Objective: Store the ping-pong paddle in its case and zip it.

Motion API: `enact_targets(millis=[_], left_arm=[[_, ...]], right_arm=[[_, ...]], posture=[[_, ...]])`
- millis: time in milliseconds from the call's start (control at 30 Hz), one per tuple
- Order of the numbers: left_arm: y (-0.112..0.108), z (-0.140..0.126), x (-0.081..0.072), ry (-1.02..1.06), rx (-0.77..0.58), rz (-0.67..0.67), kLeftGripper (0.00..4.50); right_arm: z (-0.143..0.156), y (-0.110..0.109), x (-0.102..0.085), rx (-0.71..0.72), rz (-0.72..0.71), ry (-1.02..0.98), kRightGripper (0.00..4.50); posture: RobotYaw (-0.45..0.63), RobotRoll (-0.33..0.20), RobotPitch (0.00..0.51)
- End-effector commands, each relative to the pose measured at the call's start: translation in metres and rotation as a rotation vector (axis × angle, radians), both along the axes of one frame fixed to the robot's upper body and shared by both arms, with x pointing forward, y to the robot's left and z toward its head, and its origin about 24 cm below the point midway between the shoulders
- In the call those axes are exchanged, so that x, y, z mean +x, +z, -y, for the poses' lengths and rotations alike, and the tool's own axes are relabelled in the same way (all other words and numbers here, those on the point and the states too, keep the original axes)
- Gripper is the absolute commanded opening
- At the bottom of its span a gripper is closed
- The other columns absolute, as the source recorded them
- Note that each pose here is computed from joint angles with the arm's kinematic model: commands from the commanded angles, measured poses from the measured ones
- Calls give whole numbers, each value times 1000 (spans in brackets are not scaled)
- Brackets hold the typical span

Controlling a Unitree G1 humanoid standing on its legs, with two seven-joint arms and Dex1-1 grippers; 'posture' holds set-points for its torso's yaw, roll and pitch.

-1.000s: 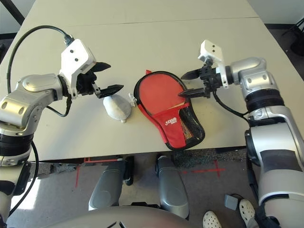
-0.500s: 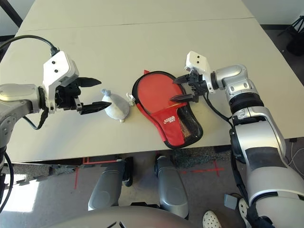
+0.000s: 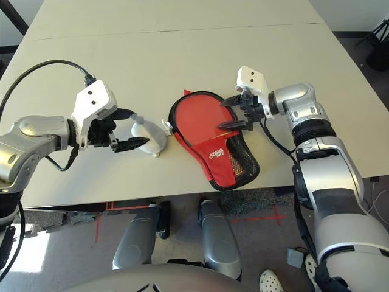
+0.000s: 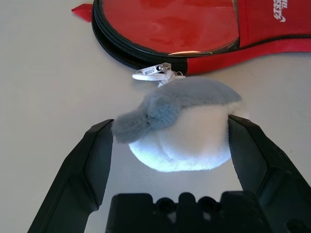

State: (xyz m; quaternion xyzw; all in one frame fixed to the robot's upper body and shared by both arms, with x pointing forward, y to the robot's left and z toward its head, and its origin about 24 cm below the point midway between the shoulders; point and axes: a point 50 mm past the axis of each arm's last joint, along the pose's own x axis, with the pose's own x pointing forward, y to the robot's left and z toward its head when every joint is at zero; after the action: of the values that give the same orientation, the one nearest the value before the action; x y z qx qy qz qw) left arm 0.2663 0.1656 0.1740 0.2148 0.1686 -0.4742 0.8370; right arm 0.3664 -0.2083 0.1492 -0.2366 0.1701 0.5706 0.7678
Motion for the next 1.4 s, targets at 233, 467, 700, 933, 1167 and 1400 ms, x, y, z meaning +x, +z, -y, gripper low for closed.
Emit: enact_targets(millis=[233,467,700,933,1167,1400], left_arm=[[-12,12,-5,-62,-3,-83,1597],[-2,8,7,28,8,-29,11],[25,5,38,184,-24,97,11],[34,-6,51,219,9,129,11],[38,-13,69,289,57,189,11],[49,-15,89,417,53,259,11]], right_arm=[[8,-25,-7,-64,-79,-37,4500],[8,-27,-8,-74,-76,-35,4500],[6,-35,-11,-93,-83,-21,4500],[7,-40,-14,-122,-83,-8,4500],[7,-43,-17,-127,-84,5,4500],[8,-46,-20,-138,-88,14,4500]], posture=[[91,0,237],[87,0,237],[87,0,239],[85,0,239],[78,0,238],[67,0,241]])
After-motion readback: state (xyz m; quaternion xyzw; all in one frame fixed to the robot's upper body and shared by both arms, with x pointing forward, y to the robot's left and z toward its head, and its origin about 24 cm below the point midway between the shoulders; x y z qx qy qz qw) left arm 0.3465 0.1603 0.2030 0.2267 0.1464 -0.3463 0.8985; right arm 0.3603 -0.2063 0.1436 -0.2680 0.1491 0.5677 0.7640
